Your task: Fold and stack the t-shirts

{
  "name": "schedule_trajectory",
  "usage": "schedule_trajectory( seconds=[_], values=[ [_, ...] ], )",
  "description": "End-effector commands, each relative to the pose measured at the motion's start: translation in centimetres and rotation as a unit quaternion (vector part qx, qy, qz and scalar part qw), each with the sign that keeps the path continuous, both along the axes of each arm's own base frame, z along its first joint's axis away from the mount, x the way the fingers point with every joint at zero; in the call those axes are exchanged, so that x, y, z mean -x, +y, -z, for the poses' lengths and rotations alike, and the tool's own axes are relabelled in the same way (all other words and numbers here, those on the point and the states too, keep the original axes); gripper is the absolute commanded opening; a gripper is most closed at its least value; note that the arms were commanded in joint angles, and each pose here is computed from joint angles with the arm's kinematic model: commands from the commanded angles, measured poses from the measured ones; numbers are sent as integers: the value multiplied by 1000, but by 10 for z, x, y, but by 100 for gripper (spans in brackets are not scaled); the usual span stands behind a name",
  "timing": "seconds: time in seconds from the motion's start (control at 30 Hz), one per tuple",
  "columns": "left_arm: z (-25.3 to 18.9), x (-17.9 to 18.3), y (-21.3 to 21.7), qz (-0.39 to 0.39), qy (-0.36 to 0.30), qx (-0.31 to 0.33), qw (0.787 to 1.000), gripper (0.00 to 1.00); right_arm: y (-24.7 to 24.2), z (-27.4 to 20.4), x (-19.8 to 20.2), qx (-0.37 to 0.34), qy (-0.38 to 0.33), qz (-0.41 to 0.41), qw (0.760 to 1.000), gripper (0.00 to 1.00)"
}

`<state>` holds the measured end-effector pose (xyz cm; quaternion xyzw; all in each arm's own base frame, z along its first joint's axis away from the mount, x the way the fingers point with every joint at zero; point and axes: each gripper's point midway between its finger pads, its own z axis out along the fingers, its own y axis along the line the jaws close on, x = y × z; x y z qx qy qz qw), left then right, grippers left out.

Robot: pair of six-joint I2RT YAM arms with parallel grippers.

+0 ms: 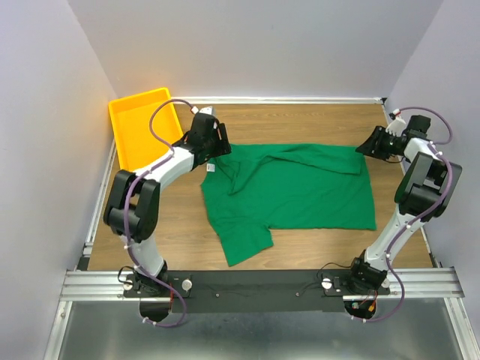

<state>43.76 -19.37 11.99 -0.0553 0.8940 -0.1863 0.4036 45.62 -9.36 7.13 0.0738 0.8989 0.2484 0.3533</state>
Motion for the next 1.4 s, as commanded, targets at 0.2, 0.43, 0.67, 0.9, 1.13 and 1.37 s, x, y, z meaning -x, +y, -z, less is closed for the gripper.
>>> schedule_trajectory(
  seconds=[0.2, 0.43, 0.67, 0.9, 1.13, 1.37],
  values=[
    [24, -34, 30, -111, 48, -79, 990, 70, 6, 5, -8, -32, 26, 19, 999, 53],
    [48, -43, 28, -103, 70, -99, 987, 65, 4, 7, -8, -27, 29, 22, 999, 53],
    [52, -62, 24, -105, 69, -104, 987, 48, 6, 7, -7, -31, 30, 22, 999, 53],
    [64, -68, 26, -105, 80, -116, 984, 4, 6, 6, -2, -24, 30, 22, 999, 53],
    [34, -71, 45, -118, 45, -104, 987, 0, -9, 5, -16, -8, 34, 57, 998, 53],
    [36, -77, 54, -97, 39, -76, 992, 0, -15, 17, -39, -44, 52, 86, 994, 52]
  ],
)
